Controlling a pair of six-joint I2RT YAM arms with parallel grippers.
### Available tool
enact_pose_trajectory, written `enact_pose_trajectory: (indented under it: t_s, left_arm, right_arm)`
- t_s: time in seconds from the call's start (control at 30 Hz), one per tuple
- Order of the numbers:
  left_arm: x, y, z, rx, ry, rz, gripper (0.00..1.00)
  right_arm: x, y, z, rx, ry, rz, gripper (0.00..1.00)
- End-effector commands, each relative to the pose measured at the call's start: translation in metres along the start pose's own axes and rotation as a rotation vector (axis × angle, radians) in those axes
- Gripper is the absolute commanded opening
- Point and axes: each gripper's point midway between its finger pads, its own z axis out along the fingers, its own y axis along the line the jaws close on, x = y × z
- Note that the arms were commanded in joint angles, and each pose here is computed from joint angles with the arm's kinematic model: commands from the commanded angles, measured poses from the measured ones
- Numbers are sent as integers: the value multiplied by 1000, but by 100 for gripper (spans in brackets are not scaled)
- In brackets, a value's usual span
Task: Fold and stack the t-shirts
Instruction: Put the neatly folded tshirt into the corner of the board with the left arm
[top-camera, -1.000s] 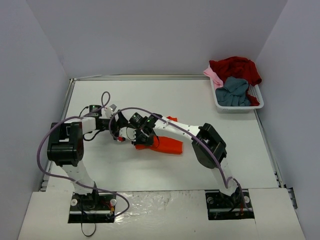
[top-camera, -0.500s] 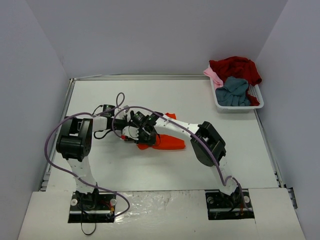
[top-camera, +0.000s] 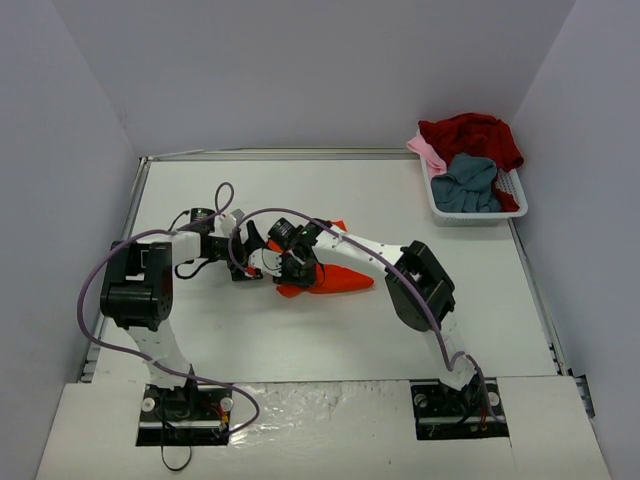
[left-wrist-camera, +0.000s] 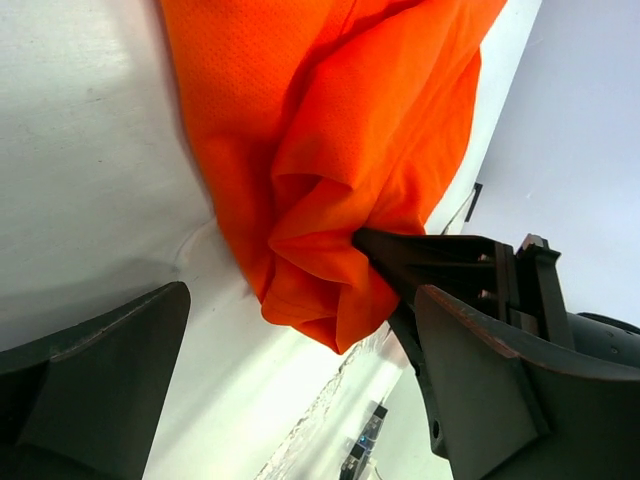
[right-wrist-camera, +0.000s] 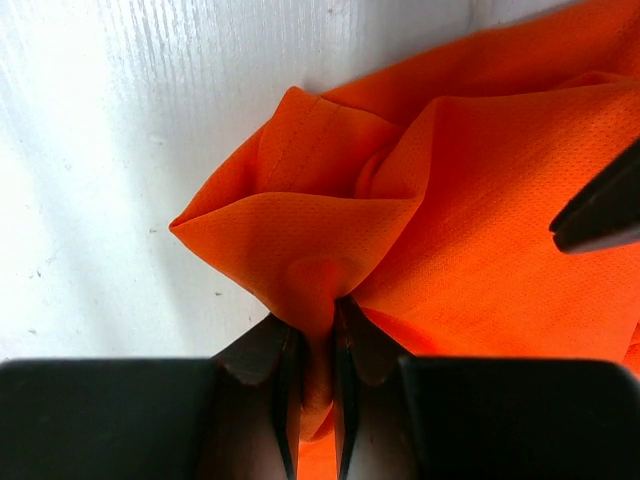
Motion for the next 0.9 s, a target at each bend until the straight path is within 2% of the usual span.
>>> enact_pose_trajectory:
  t_s: [0.0,0.33,0.87]
  left_arm:
    - [13,-5,-3,-16,21,44,94]
    - [16,-5,15,-15,48,35,94]
    - [9,-10,29,4,47,10,94]
  right_arm:
    - [-11,-24,-41,88,-48,41,0]
    - [-28,-34,-51,101,-75,37,0]
    - [-33,-20,-27,38,-39,17,0]
